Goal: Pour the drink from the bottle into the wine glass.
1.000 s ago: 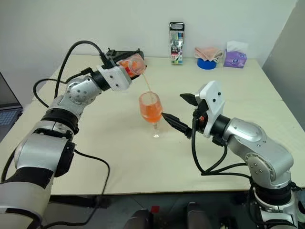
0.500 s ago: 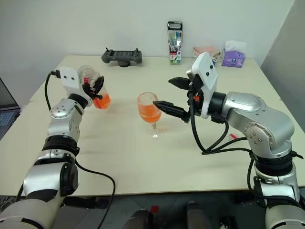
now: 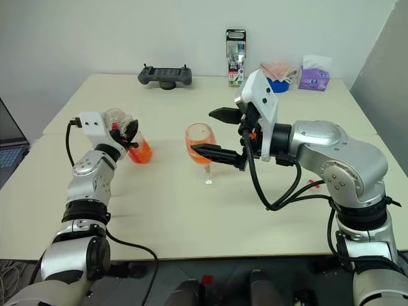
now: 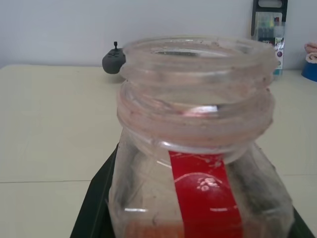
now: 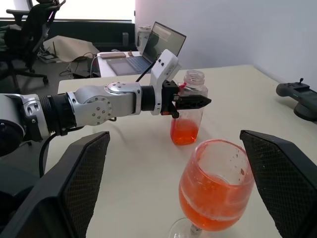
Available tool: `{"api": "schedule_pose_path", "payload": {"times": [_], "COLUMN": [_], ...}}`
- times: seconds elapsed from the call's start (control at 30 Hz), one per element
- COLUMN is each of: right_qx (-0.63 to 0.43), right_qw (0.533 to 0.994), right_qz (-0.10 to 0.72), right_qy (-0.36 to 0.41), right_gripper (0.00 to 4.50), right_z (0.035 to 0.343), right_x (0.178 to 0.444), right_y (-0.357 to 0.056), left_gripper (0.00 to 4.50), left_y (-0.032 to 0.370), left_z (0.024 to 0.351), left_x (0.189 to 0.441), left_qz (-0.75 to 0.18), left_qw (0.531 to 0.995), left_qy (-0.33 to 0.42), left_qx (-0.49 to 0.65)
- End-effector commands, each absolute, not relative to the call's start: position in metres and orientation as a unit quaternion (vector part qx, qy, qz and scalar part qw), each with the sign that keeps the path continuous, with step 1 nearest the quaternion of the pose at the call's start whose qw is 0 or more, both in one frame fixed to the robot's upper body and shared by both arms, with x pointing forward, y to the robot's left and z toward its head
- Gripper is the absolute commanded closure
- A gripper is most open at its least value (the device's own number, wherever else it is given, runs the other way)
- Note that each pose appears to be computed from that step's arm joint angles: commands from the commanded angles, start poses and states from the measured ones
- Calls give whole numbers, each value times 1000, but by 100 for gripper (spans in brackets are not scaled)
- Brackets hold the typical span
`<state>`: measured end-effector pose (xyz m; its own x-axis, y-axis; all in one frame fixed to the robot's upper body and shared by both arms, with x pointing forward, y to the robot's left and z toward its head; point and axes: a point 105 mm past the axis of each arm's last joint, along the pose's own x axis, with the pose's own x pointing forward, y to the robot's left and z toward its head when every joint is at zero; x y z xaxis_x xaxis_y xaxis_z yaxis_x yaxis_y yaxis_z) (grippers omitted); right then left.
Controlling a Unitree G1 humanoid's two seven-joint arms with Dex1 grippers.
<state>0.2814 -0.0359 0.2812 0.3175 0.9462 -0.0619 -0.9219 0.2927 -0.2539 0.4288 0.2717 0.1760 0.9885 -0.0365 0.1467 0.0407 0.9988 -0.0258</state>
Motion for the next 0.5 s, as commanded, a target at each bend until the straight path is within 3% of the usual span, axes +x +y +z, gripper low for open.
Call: {"api": "schedule_pose_path", "payload": {"times": [0.03,0.23,0.27,0.5], "right_qx": [-134,-133,-133,-134], "right_qw": [804,819,820,825], "right_qz": [575,553,552,543], "right_qy": [-68,-74,-74,-78], "right_gripper": [0,0,0,0], "right_z": [289,291,291,293], "right_x": [279,289,289,293], "right_y": [-36,-38,-38,-40], "left_gripper": [283,283,211,2], "left_y": [273,270,270,269], "left_z": [191,183,183,181], "left_x": [424,420,419,418], "left_qz": [-19,-25,-25,-23], "left_qw": [995,995,995,996], "left_qy": [-102,-92,-92,-83], "left_qx": [-15,10,11,17]}}
